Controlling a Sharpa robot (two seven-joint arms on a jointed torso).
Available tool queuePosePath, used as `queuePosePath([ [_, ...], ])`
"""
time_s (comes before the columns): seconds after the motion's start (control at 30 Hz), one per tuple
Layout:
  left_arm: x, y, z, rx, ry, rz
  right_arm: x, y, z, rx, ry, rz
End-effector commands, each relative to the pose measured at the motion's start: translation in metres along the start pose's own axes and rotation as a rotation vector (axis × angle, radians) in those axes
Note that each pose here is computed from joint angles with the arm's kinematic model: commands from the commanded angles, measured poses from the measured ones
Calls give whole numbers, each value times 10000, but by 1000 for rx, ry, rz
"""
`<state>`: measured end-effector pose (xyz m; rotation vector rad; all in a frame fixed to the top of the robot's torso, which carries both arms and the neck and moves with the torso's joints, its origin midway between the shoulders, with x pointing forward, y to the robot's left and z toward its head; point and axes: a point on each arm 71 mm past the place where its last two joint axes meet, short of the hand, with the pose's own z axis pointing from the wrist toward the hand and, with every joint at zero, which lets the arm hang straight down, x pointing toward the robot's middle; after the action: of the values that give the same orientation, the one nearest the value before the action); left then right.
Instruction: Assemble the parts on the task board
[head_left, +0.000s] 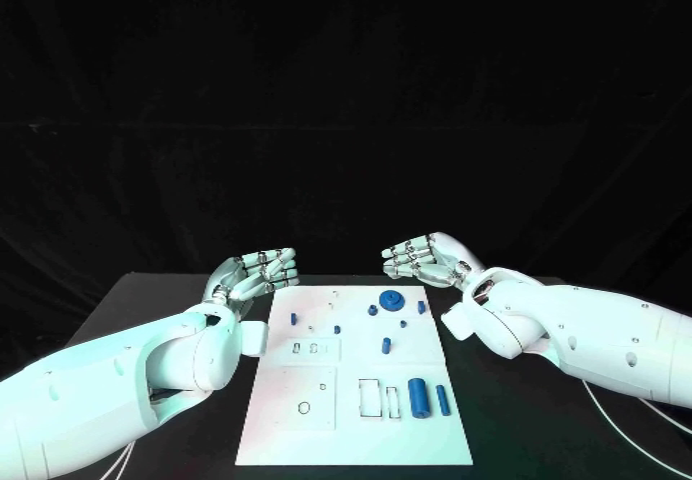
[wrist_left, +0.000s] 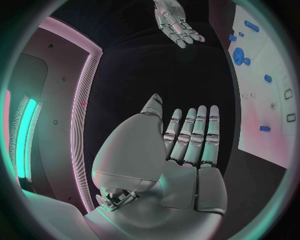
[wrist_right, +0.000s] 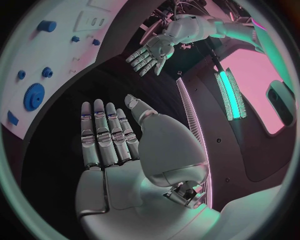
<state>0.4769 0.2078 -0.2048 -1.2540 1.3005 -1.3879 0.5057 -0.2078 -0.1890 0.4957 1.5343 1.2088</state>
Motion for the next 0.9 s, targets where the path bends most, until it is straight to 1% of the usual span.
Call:
queuePosePath([
  [0.03, 60, -93, -41, 25, 62, -12, 1, 69, 38, -63, 80, -231],
  [0.2, 101, -198, -120, 31, 104, -25, -37, 115, 110, -61, 136, -426],
  [0.33, 162, -286, -194, 42, 146, -31, -49, 171, 169, -50, 169, -605],
  [0.47, 210, -335, -245, 48, 171, -35, -41, 224, 212, -40, 170, -741],
  [0.6, 255, -396, -276, 56, 188, -39, -30, 262, 239, -27, 173, -842],
  [0.7, 280, -448, -293, 63, 197, -42, -14, 274, 255, -15, 186, -903],
  [0.9, 302, -541, -315, 80, 206, -41, 30, 287, 275, 0, 210, -962],
])
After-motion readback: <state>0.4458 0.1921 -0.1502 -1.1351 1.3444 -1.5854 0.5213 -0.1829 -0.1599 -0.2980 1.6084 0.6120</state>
